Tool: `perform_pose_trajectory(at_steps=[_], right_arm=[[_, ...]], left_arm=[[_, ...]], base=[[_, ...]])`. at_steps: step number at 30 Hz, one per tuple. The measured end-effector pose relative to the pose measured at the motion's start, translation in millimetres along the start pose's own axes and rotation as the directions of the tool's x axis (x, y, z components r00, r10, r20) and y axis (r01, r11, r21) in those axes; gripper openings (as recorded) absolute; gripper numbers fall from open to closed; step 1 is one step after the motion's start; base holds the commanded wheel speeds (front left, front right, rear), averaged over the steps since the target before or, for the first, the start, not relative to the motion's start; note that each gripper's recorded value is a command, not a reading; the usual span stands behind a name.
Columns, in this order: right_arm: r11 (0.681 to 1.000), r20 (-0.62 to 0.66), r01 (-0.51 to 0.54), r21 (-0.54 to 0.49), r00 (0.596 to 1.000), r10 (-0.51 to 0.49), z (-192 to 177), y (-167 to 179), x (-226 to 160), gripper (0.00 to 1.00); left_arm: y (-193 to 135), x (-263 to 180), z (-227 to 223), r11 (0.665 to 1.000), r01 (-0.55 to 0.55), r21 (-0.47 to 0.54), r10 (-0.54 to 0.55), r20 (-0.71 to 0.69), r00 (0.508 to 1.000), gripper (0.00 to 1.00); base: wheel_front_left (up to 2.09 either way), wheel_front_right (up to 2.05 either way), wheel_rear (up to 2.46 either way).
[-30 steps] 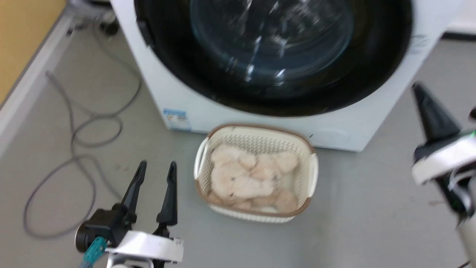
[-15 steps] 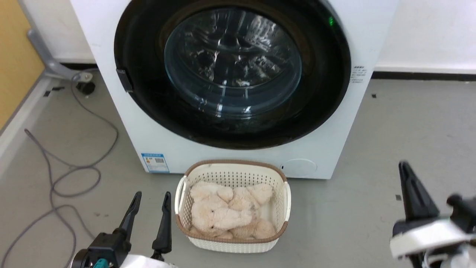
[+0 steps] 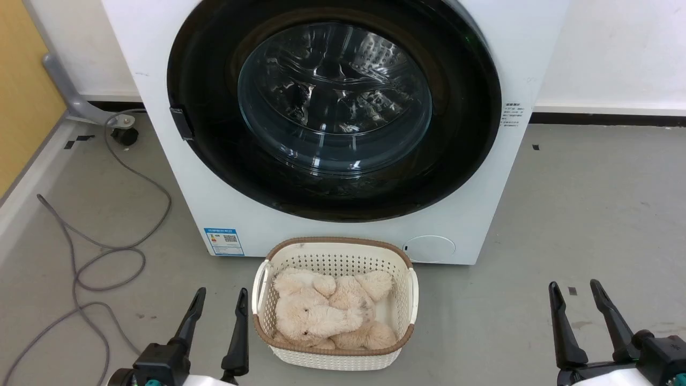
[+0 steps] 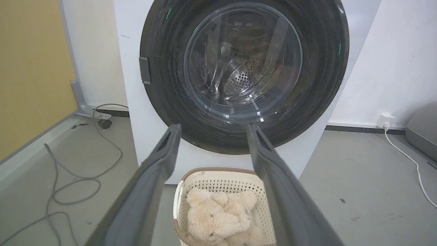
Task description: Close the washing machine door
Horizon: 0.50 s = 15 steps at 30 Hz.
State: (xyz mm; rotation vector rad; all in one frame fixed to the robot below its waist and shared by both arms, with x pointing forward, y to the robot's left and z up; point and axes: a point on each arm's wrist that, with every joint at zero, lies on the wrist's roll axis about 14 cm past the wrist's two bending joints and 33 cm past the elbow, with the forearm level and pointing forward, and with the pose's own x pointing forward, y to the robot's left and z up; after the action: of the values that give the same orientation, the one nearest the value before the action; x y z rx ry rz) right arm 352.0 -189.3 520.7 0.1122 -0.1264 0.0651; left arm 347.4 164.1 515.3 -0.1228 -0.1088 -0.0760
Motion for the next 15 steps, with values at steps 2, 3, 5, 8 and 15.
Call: perform_pose_trajectory(at_steps=[2, 3, 5, 8, 15], right_arm=[[1.0, 0.003, 0.0, 0.0, 1.0, 0.0, 0.8, 0.5, 0.2, 1.0], [1.0, 0.004, 0.001, 0.001, 1.0, -0.001, 0.9, 0.5, 0.4, 1.0], [1.0, 0.004, -0.001, -0.002, 1.0, 0.001, 1.0, 0.9, 0.6, 1.0], [1.0, 0.002, -0.003, -0.003, 1.0, 0.003, 0.4, 1.5, 1.0, 1.0], [1.0, 0.003, -0.004, -0.004, 1.0, 0.004, 0.7, 1.8, 2.2, 1.0]], left_arm=[[-0.8, -1.1, -0.6, 1.0, 0.002, 0.004, -0.002, -0.002, 1.0, 1.0], [-0.8, -1.6, -1.0, 1.0, 0.002, 0.005, -0.002, -0.004, 1.0, 1.0], [-0.9, -2.8, -1.7, 1.0, 0.002, 0.005, -0.002, -0.006, 1.0, 1.0], [-0.1, -3.0, -1.8, 1.0, -0.004, 0.006, 0.004, -0.007, 1.0, 1.0], [-0.4, -3.1, -2.4, 1.0, -0.004, 0.012, 0.004, -0.009, 1.0, 1.0]], base=[[0.0, 0.0, 0.0], [0.0, 0.0, 0.0], [0.0, 0.0, 0.0], [0.0, 0.0, 0.0], [0.0, 0.0, 0.0]])
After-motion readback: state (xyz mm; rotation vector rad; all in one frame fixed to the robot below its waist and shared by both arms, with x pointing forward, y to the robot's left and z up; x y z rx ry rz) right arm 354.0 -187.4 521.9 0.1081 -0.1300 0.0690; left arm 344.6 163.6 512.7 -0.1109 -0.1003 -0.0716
